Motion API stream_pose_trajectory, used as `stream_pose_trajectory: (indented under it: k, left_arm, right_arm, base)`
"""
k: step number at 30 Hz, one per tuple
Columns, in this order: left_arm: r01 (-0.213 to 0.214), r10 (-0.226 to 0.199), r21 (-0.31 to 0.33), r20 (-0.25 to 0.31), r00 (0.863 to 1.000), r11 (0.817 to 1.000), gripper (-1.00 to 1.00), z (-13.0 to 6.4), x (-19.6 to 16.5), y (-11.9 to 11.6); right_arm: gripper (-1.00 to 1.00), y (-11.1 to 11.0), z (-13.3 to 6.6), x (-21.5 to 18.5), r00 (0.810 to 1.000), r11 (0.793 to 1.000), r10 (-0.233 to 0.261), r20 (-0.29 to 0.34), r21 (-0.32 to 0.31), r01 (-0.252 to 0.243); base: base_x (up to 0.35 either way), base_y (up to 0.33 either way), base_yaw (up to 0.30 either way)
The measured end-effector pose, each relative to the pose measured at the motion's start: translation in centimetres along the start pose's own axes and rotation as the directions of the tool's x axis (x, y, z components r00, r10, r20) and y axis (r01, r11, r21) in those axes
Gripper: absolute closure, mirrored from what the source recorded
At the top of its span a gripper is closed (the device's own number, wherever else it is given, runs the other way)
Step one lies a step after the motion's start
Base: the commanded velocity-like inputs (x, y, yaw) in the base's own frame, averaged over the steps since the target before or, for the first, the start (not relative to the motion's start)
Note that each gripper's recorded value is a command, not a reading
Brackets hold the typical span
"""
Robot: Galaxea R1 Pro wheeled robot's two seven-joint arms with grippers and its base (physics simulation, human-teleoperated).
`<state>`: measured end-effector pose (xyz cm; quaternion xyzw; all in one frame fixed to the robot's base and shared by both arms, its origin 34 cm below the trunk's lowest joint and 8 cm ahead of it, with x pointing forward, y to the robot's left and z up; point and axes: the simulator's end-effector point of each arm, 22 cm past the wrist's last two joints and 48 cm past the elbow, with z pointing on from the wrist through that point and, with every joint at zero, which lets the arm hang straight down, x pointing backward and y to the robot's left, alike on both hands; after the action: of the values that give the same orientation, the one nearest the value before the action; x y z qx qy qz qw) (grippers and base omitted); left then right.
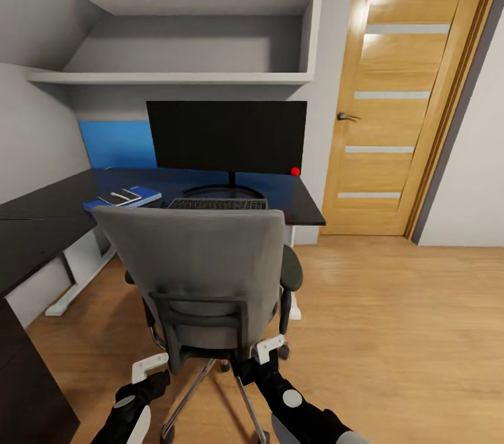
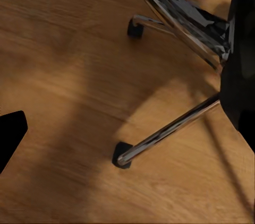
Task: In the bedroom, organize the workspace by keeping the computer under the desk, ensuring the monitor is on the desk, placing the keyboard on the desk next to the monitor, placing the mouse on the desk next to the keyboard, moving the folder from the swivel chair onto the desk next to the mouse, stacking the notebook on top of the folder with the pen on top of the notebook, and positioning the swivel chair next to the desk.
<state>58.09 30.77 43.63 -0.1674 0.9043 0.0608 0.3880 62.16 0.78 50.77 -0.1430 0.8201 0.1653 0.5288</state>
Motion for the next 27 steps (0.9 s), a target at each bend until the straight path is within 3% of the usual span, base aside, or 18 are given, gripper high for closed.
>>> stream_pose_trajectory:
  k: [8,27]
  left_arm:
    - [0.0,0.0,0.0,-0.001,1.0,1.0,-1.0,0.02,0.02,0.0]
    - [-0.001,0.001,0.0,-0.001,1.0,1.0,-1.0,0.04,0.04,-0.01]
  right_arm:
    - [-1.0,0.17,0.02,0.02,1.0,1.0,-0.007,-0.001,-0.005,0.007]
    - [-1.0,0.25,0.05,-0.01,1.0,1.0,-0.011,0.0,-0.008,0.011]
  base:
    - [0.201,0.173,0.0]
    - [-0.017,0.007,0.0]
